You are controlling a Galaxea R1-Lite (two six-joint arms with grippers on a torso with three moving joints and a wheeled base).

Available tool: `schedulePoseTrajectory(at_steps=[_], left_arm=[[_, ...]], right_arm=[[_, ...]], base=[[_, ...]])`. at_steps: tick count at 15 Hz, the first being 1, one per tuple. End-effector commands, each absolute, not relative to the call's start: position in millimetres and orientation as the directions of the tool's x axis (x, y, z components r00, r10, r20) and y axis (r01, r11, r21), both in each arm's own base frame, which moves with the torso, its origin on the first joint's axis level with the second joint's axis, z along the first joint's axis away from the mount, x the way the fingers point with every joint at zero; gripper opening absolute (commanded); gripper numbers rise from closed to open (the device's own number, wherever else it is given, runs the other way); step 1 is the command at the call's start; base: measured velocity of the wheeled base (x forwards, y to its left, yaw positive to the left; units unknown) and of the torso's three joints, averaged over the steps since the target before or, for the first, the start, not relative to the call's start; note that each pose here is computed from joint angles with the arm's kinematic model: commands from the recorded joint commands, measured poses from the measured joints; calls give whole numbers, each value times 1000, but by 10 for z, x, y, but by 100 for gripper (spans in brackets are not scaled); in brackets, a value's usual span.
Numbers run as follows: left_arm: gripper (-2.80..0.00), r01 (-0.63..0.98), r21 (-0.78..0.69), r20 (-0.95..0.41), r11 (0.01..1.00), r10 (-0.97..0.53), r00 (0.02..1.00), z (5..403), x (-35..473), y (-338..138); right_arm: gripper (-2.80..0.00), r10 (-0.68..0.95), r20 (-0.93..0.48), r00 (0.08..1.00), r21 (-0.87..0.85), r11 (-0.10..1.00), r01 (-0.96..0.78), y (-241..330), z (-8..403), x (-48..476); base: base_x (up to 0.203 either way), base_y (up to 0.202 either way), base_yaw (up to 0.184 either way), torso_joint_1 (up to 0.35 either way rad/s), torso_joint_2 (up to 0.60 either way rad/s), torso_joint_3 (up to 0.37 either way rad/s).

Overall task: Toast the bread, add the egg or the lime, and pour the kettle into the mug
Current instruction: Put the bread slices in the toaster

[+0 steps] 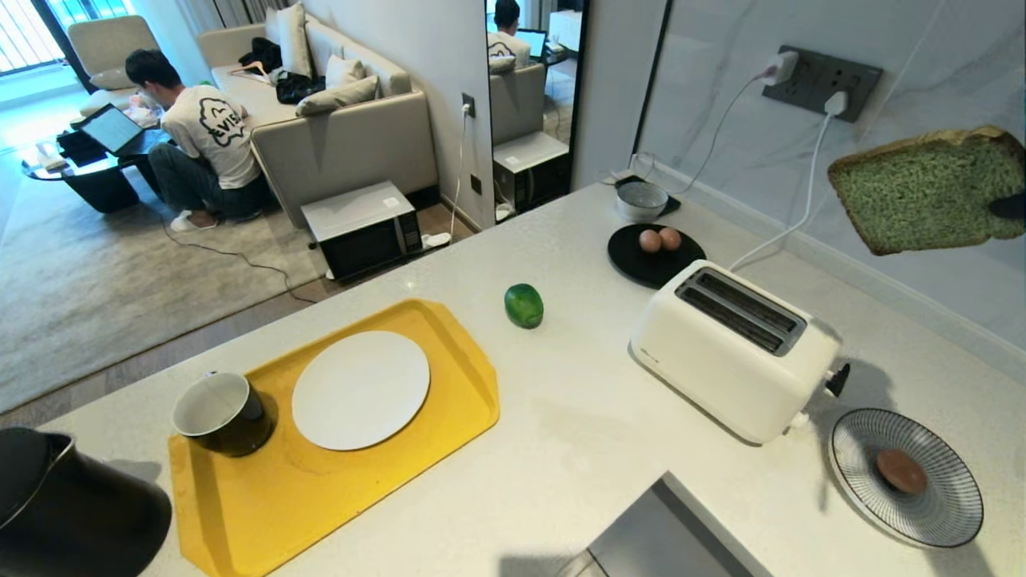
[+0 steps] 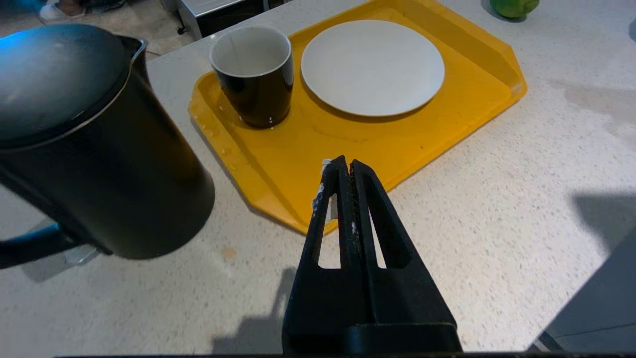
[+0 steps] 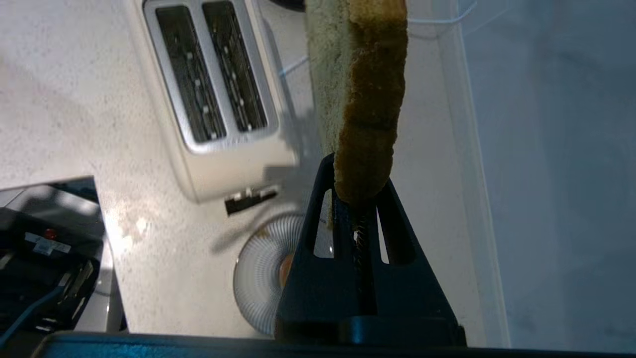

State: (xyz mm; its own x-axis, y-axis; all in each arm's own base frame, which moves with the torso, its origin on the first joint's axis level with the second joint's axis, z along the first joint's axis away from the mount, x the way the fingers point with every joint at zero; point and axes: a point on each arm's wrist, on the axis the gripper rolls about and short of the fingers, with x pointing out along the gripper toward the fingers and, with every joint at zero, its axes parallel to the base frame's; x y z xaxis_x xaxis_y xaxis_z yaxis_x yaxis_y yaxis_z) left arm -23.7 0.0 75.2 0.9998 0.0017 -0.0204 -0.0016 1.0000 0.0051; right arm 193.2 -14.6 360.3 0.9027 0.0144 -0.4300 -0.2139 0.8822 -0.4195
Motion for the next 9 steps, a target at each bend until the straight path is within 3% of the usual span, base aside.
schedulePoseTrajectory(at_steps=[1,4,9], left_arm=[[-280,0,5,-21,1000,0,1000,752,-236,1],[-280,-1,5,-21,1000,2,1000,752,-236,0],[-280,-1,5,-21,1000,2,1000,752,-236,0]], right_arm=[[-280,21,-442,897,-415,882,-225,-145,3575,1940],[-280,21,-443,896,-417,880,-227,-145,3572,1945],[-280,21,-478,878,-475,835,-279,-144,3475,1922]], base=[[190,0,1,13,12,2],[168,0,1,11,8,1],[0,0,0,0,0,0]])
